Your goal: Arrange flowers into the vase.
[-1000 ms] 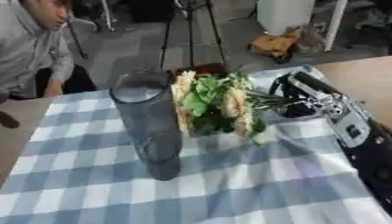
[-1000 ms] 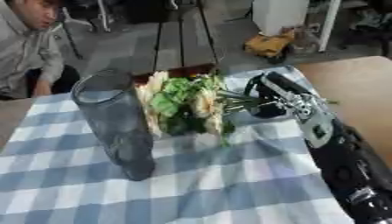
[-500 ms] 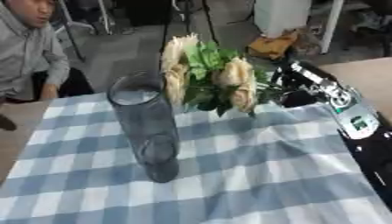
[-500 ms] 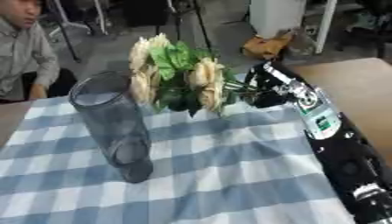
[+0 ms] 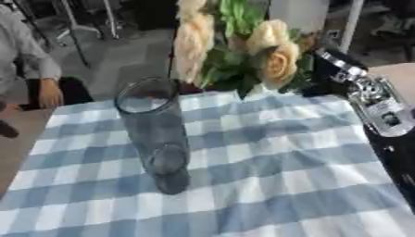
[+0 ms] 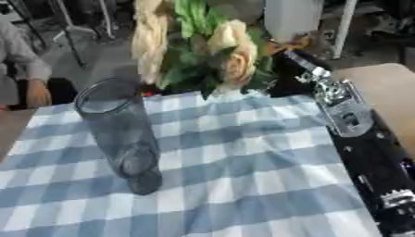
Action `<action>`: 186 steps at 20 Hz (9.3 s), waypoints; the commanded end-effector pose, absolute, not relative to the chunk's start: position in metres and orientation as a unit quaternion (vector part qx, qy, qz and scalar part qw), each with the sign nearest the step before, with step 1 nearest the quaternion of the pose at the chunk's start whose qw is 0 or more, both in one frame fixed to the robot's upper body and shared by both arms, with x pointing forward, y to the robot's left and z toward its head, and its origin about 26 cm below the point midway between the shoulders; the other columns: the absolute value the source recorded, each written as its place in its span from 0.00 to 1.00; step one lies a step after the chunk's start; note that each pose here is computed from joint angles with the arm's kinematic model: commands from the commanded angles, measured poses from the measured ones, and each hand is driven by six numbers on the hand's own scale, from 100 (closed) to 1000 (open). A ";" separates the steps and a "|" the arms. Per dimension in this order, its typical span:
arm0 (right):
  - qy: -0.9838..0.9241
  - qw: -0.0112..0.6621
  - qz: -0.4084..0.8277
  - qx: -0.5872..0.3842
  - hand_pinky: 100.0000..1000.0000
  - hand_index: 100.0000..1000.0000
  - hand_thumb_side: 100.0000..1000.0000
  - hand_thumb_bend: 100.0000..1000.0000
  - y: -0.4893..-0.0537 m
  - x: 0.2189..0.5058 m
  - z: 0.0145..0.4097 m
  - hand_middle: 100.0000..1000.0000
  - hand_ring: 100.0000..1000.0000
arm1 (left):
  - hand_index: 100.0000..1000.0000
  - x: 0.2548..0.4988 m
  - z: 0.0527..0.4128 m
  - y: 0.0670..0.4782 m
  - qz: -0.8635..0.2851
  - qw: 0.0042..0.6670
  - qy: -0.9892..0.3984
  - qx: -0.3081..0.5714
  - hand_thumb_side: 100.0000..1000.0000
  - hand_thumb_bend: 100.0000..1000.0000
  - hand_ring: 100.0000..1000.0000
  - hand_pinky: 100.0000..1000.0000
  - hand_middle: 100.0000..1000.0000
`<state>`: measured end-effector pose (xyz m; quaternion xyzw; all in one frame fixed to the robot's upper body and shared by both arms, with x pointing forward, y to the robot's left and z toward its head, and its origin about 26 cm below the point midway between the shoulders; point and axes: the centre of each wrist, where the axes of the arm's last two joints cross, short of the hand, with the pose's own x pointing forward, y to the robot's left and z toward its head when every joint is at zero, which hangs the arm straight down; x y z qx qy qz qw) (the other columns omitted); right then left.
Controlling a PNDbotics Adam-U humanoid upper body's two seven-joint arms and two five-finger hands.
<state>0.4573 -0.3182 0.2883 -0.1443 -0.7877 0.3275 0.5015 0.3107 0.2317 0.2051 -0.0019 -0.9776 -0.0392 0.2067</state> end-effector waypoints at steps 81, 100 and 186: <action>-0.838 0.433 0.131 0.305 0.00 0.00 0.01 0.03 -0.128 0.393 0.431 0.00 0.07 | 0.80 0.309 0.219 0.220 -0.066 0.191 -0.979 -0.029 1.00 0.00 0.57 0.35 0.67; -0.878 0.386 0.181 0.218 0.00 0.00 0.00 0.09 -0.146 0.414 0.421 0.00 0.12 | 0.80 0.309 0.217 0.223 -0.067 0.199 -0.977 -0.023 1.00 0.00 0.57 0.34 0.67; -0.846 0.454 0.257 0.110 0.01 0.00 0.00 0.18 -0.152 0.441 0.401 0.00 0.15 | 0.80 0.310 0.222 0.224 -0.068 0.199 -0.977 -0.025 1.00 0.00 0.56 0.32 0.67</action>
